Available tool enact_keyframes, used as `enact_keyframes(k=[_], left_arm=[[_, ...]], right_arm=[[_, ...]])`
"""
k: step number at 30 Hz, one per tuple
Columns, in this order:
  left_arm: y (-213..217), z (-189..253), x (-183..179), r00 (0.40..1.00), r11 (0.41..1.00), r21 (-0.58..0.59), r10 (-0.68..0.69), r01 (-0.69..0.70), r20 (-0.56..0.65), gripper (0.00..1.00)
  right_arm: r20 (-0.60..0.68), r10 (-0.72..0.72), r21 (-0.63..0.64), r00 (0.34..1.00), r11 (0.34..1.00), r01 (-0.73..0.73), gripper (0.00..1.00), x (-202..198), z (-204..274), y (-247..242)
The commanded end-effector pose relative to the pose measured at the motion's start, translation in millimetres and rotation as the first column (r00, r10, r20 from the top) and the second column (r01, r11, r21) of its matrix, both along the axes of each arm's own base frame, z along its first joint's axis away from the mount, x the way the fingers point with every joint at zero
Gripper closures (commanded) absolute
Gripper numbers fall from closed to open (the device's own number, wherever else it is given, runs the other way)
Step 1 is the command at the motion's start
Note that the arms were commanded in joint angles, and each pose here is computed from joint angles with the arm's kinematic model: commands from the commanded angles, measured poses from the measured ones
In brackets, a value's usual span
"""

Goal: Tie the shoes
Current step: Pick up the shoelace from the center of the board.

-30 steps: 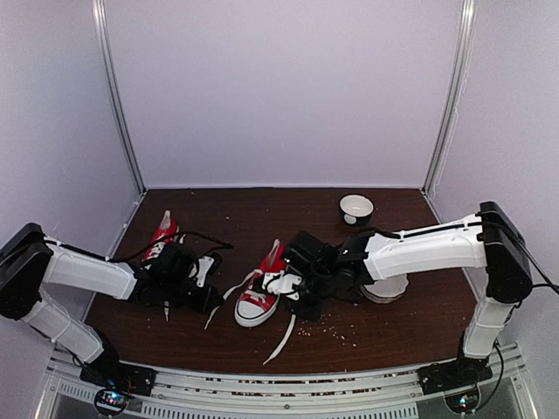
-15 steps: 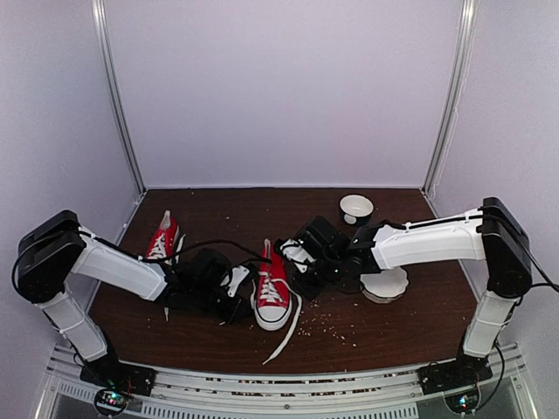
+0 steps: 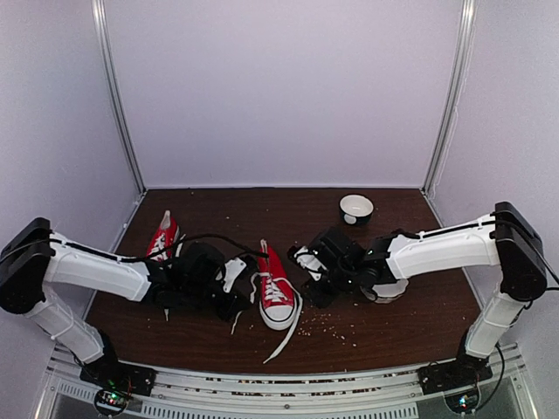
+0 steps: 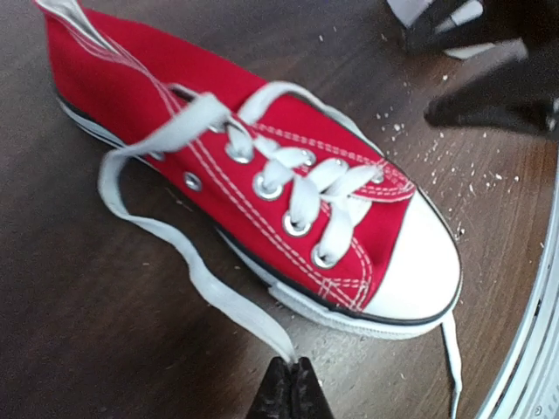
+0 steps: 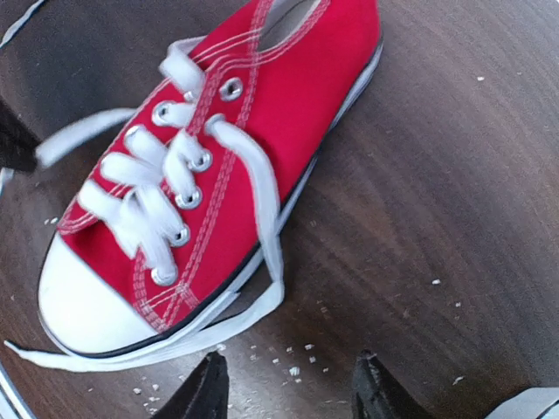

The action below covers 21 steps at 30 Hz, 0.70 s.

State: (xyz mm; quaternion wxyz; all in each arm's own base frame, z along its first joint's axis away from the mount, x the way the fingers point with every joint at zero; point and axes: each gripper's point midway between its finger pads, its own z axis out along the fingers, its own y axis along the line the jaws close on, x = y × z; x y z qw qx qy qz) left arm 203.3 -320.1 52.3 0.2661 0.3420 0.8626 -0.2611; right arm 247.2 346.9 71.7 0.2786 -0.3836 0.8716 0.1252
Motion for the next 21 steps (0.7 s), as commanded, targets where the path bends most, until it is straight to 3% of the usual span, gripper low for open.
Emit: enact_keyframes(k=[1, 2, 6, 10, 14, 17, 21], left_arm=[[39, 28, 21, 0.978, 0.992, 0.042, 0.111, -0.12, 0.178, 1.0], [47, 37, 24, 0.971, 0.989, 0.021, 0.138, -0.145, 0.194, 1.0], [68, 51, 28, 0.952, 0.974, -0.052, 0.225, -0.219, 0.208, 1.0], [72, 58, 27, 0.943, 0.966, -0.09, 0.256, -0.241, 0.213, 1.0], [76, 59, 27, 0.939, 0.962, -0.098, 0.271, -0.255, 0.213, 1.0], [82, 60, 28, 0.929, 0.954, -0.104, 0.296, -0.28, 0.224, 1.0], [82, 64, 26, 0.929, 0.954, -0.118, 0.295, -0.275, 0.224, 1.0]], right_arm=[[0.041, 0.392, -0.002, 0.919, 0.92, -0.392, 0.34, -67, 12, 37], [0.036, 0.469, -0.021, 0.883, 0.883, -0.468, 0.24, -83, 11, 44], [-0.009, 0.654, -0.167, 0.756, 0.745, -0.646, 0.19, -116, -3, 60], [-0.241, 0.824, -0.188, 0.513, 0.479, -0.858, 0.24, -149, -14, 52], [-0.277, 0.914, -0.184, 0.297, 0.253, -0.95, 0.17, -157, -7, 61], [-0.307, 0.916, -0.351, 0.259, 0.144, -0.925, 0.16, -142, -20, 59], [-0.41, 0.883, -0.411, 0.229, 0.045, -0.911, 0.24, -144, -33, 59]])
